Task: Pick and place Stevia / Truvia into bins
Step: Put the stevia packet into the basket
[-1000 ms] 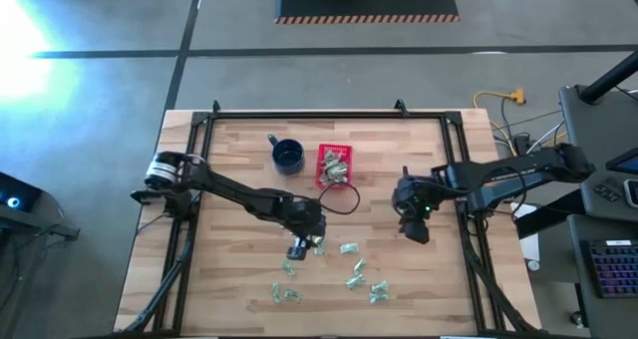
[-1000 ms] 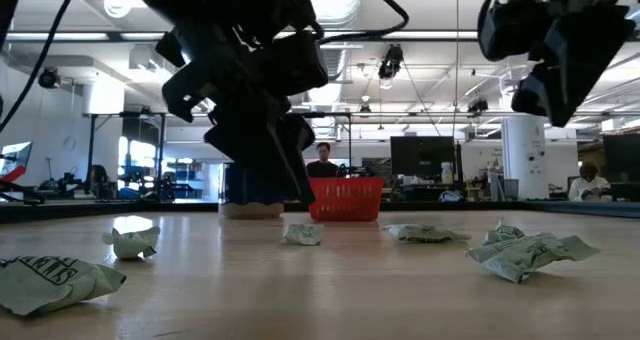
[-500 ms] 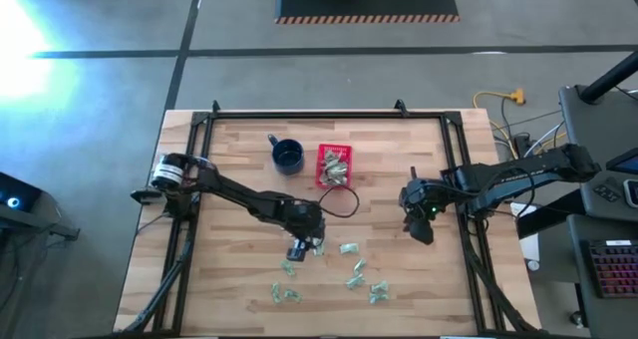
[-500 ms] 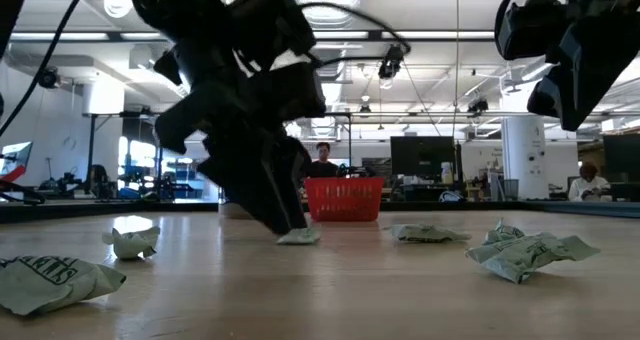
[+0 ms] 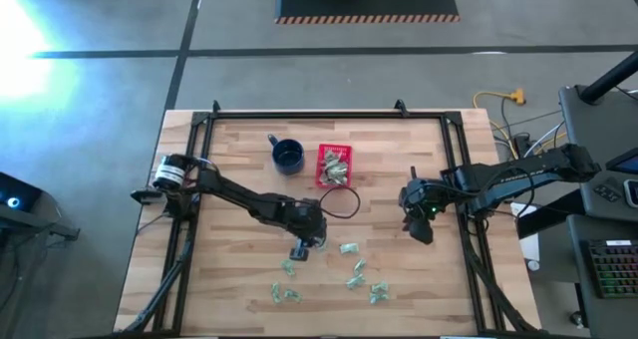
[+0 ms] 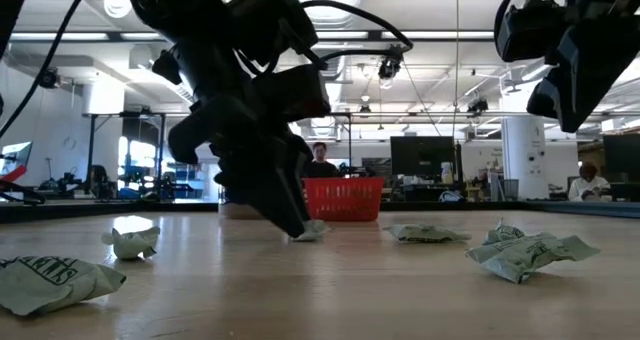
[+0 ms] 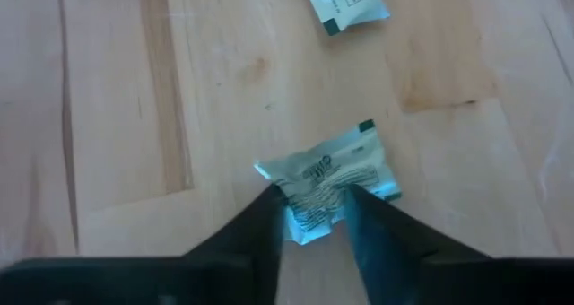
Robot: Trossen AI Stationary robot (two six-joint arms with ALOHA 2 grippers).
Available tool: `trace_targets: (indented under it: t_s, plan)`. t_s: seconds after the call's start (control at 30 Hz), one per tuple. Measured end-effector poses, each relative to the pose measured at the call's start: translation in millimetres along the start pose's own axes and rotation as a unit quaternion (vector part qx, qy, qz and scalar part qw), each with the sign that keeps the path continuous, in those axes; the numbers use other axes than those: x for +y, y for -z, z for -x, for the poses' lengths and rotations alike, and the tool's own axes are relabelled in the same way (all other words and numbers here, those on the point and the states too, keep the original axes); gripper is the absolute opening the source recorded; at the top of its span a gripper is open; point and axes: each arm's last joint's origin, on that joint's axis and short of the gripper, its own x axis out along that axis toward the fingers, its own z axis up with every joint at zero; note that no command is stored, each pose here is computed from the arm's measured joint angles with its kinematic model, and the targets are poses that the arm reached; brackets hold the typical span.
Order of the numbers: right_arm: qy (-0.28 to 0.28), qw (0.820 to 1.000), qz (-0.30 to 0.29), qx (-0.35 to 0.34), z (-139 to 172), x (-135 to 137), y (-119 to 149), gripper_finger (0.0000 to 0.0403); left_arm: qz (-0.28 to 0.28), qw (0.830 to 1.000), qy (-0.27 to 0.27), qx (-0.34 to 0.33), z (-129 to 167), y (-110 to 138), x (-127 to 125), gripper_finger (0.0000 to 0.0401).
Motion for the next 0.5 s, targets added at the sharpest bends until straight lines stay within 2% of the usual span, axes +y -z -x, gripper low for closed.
trace_targets:
  t_s: [0.13, 0.2, 0.4, 0.5]
  plan:
    - [0.009, 1.0, 0.004, -0.019, 0.0, 0.4, -2.5, 0.0123, 0.001, 1.0, 0.0, -0.001, 1.0, -0.5, 0.2, 0.003]
    - [0.008, 0.999, 0.014, -0.039, 0.1, 1.7, -5.9, 0.0124, 0.003, 1.0, 0.0, -0.001, 2.6, -0.8, 0.1, 0.0009]
    - [-0.011, 0.992, 0.07, -0.103, -4.9, 7.0, -18.1, 0.0123, 0.007, 0.999, -0.016, -0.041, 22.8, -17.9, 0.9, 0.0006]
    - [-0.023, 0.987, 0.097, -0.128, -12.5, 7.9, -22.9, 0.0121, -0.004, 0.997, -0.048, -0.066, 38.9, -25.9, 4.5, 0.0003]
